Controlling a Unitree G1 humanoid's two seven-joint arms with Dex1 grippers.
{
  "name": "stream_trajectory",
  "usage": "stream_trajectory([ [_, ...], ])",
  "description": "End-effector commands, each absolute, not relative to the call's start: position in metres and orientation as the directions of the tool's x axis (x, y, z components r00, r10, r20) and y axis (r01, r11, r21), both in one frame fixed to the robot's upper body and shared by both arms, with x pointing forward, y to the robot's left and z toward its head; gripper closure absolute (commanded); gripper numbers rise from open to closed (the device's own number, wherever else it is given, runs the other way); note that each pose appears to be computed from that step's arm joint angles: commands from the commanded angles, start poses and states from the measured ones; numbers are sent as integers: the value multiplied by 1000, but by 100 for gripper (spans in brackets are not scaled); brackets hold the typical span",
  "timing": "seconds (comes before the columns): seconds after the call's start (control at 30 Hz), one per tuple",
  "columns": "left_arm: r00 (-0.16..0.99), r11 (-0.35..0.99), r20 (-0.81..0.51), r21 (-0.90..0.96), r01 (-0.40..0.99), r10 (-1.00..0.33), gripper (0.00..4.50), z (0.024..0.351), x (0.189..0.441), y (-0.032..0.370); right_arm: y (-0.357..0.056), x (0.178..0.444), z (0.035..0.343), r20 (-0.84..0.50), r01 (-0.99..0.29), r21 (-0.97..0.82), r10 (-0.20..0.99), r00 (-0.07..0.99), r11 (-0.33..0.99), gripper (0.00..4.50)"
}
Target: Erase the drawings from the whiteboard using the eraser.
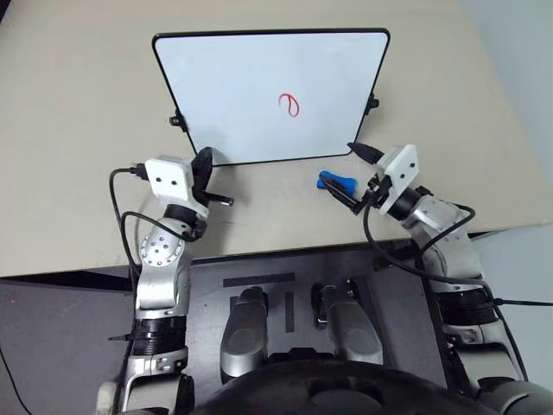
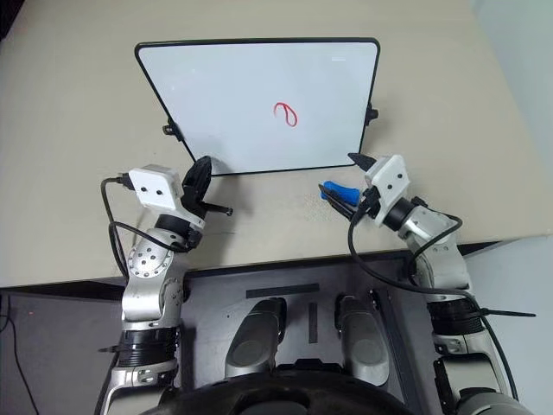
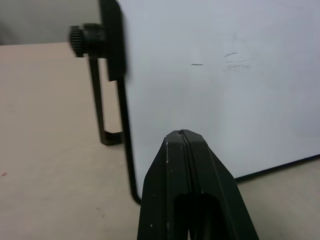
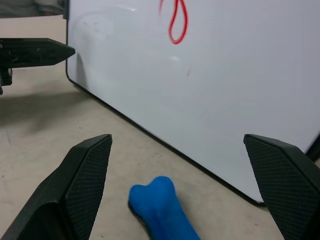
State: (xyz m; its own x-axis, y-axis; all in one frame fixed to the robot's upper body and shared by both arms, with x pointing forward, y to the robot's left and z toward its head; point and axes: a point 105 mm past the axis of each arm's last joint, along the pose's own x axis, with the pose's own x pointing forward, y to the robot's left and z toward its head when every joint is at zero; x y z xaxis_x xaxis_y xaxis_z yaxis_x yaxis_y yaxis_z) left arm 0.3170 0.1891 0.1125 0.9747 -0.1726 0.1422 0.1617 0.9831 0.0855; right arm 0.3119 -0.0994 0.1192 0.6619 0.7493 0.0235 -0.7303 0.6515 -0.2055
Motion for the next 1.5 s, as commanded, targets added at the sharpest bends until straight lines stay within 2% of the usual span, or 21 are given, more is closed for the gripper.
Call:
stream_trajectory([
  [0.03, 964, 981, 193, 100, 164, -181, 450, 129, 314, 187, -93, 306, 127, 57, -742, -224, 769, 637, 632, 4],
  [0.47, 971, 987, 184, 90, 136, -150, 450, 125, 306, 189, -83, 301, 134, 24, -797, -266, 831, 556, 542, 4],
  [0.77, 976, 991, 182, 89, 101, -116, 450, 126, 297, 195, -83, 289, 121, -80, -860, -270, 880, 469, 434, 4],
  [1.03, 976, 990, 179, 81, 112, -125, 450, 123, 301, 191, -91, 286, 101, -180, -873, -257, 867, 466, 415, 4],
  [1.43, 975, 992, 189, 67, 107, -118, 450, 122, 305, 190, -101, 306, 77, -275, -856, -267, 816, 508, 443, 4],
  [1.5, 975, 992, 190, 64, 107, -117, 450, 122, 304, 189, -103, 309, 76, -280, -848, -277, 806, 521, 452, 41],
])
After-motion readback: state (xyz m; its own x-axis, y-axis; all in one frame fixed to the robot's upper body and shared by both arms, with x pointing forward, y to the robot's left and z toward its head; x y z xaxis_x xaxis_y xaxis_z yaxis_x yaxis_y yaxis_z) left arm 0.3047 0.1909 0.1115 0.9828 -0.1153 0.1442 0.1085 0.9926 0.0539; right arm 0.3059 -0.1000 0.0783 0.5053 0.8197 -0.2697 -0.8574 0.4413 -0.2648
